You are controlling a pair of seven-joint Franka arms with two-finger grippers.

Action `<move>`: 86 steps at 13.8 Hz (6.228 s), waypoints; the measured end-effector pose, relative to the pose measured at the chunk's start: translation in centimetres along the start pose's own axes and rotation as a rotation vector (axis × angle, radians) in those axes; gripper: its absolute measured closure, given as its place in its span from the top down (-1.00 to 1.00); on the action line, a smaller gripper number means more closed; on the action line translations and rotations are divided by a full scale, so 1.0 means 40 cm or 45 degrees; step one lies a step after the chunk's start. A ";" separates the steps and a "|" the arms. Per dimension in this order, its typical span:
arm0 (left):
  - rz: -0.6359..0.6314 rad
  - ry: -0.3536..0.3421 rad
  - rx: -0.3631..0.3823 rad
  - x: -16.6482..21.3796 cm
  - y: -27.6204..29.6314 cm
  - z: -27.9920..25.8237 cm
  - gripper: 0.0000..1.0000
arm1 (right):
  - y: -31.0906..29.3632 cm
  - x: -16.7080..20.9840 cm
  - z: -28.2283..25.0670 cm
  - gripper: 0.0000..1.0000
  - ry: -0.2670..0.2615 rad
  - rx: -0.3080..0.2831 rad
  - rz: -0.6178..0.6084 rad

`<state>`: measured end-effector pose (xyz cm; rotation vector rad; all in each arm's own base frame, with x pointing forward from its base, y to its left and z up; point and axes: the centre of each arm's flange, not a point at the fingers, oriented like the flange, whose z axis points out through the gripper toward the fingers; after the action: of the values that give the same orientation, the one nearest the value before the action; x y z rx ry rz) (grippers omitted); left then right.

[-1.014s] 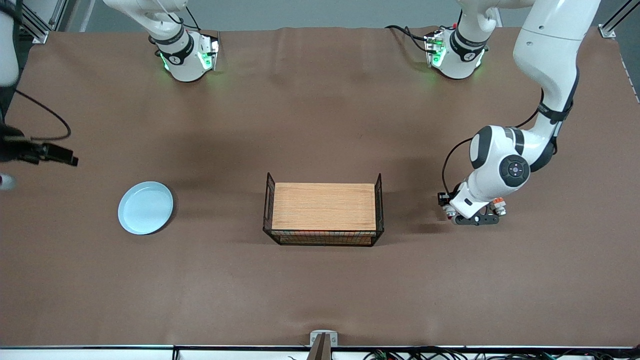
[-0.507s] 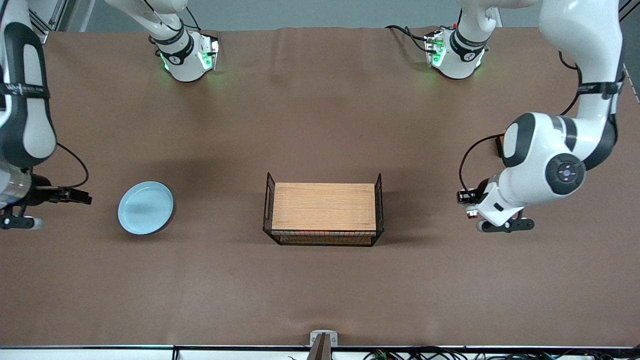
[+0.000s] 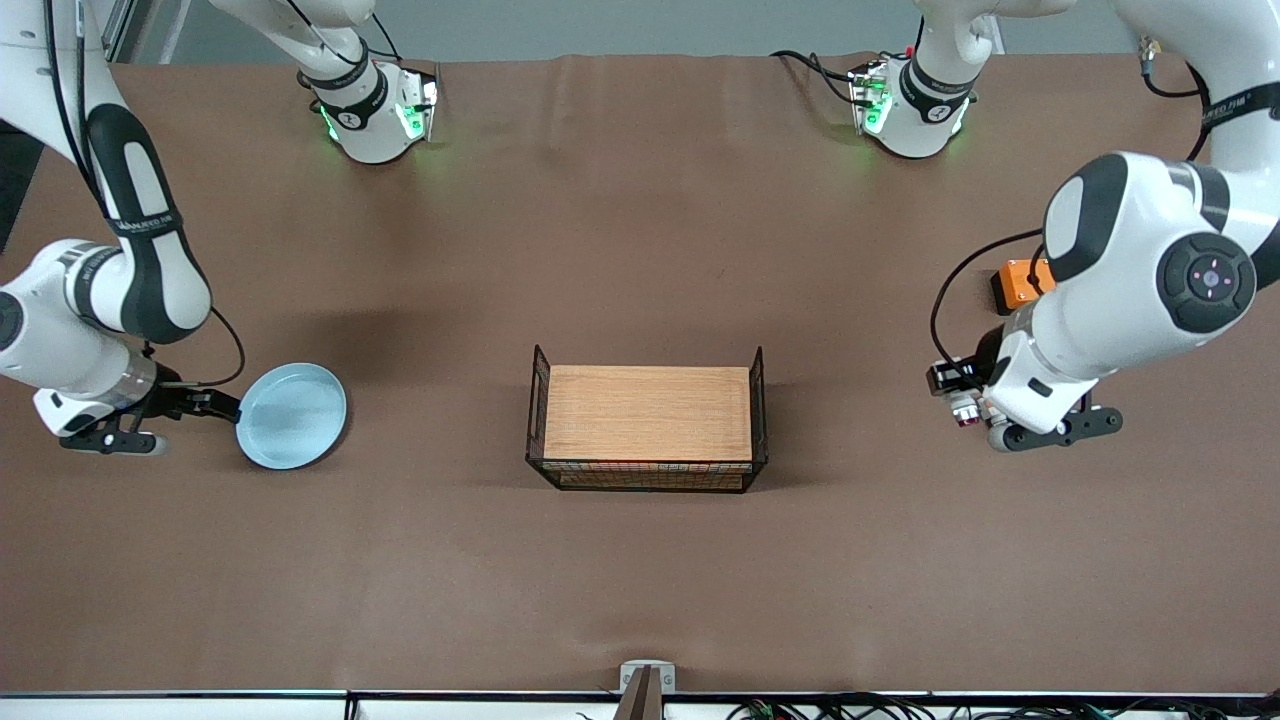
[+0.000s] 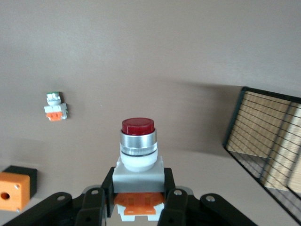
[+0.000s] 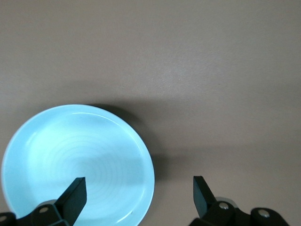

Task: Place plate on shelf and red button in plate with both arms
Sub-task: 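Lift the red button with the left gripper while the right gripper reaches the plate, then grasp the light-blue plate rim with the right gripper, then carry the plate with the right gripper over the wire basket, then lower the plate onto the wooden board and open the right gripper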

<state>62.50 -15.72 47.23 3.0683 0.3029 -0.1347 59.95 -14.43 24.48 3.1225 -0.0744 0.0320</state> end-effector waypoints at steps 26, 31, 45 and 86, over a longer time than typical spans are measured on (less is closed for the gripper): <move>-0.784 -0.014 -0.169 -0.220 0.252 -0.172 -0.17 | 0.032 -0.042 0.135 -0.90 -0.037 0.083 -0.032; -0.789 -0.014 -0.169 -0.217 0.249 -0.172 -0.17 | -0.006 0.010 -0.036 -0.93 -0.099 0.145 0.077; -0.797 -0.013 -0.170 -0.210 0.241 -0.172 -0.17 | -0.554 -0.046 -0.714 -0.93 -0.258 0.125 0.975; -0.820 -0.008 -0.186 -0.182 0.222 -0.183 -0.17 | -1.738 -0.317 -0.382 -0.93 0.181 0.129 2.126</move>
<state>57.73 -25.37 55.59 2.7061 1.2234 -0.1379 50.33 55.87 38.25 2.1014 -2.4421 0.2507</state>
